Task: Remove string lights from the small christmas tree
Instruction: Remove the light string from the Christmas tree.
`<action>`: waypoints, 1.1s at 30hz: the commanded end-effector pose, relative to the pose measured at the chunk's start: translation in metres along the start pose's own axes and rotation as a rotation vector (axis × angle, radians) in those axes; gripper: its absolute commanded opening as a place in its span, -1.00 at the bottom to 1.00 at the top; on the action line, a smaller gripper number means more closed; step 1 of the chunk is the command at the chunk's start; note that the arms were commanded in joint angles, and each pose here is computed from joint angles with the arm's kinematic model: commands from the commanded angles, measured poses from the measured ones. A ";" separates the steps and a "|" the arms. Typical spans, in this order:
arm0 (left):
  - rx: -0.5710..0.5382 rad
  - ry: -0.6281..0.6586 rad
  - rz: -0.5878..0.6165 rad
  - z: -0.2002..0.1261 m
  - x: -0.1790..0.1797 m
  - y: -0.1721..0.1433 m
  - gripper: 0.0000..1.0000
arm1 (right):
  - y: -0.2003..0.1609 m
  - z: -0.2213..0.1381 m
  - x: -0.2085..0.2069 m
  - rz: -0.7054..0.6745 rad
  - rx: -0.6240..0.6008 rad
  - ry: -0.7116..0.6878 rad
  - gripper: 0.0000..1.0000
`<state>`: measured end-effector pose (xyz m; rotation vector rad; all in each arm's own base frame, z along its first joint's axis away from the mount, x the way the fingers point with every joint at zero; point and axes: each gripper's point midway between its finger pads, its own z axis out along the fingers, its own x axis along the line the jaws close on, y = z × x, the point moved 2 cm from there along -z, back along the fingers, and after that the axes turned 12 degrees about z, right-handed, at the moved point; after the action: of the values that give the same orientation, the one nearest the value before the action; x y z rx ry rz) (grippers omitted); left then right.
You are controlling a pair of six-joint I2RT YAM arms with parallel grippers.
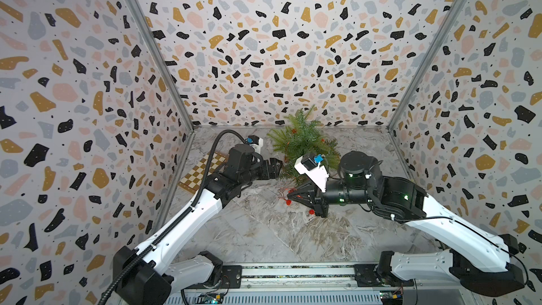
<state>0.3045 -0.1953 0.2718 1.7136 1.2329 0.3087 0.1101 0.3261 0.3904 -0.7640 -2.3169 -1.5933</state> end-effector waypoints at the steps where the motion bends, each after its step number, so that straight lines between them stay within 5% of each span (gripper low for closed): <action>1: -0.055 -0.072 0.054 -0.009 -0.010 0.020 0.82 | 0.000 0.010 -0.003 -0.004 -0.011 0.001 -1.00; 7: -0.038 -0.120 0.091 -0.006 -0.015 0.023 0.85 | -0.007 0.030 0.020 -0.026 0.012 0.098 -1.00; 15: -0.010 -0.283 0.141 0.000 -0.038 0.023 0.61 | -0.004 0.033 0.029 -0.048 0.023 0.105 -1.00; 33: -0.018 -0.092 0.071 -0.053 -0.004 -0.002 0.83 | 0.064 0.023 0.077 -0.211 -0.070 0.086 -1.00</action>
<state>0.2618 -0.1758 0.3048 1.7342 1.0577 0.2627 0.0774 0.3974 0.4481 -0.4740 -2.3218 -1.6922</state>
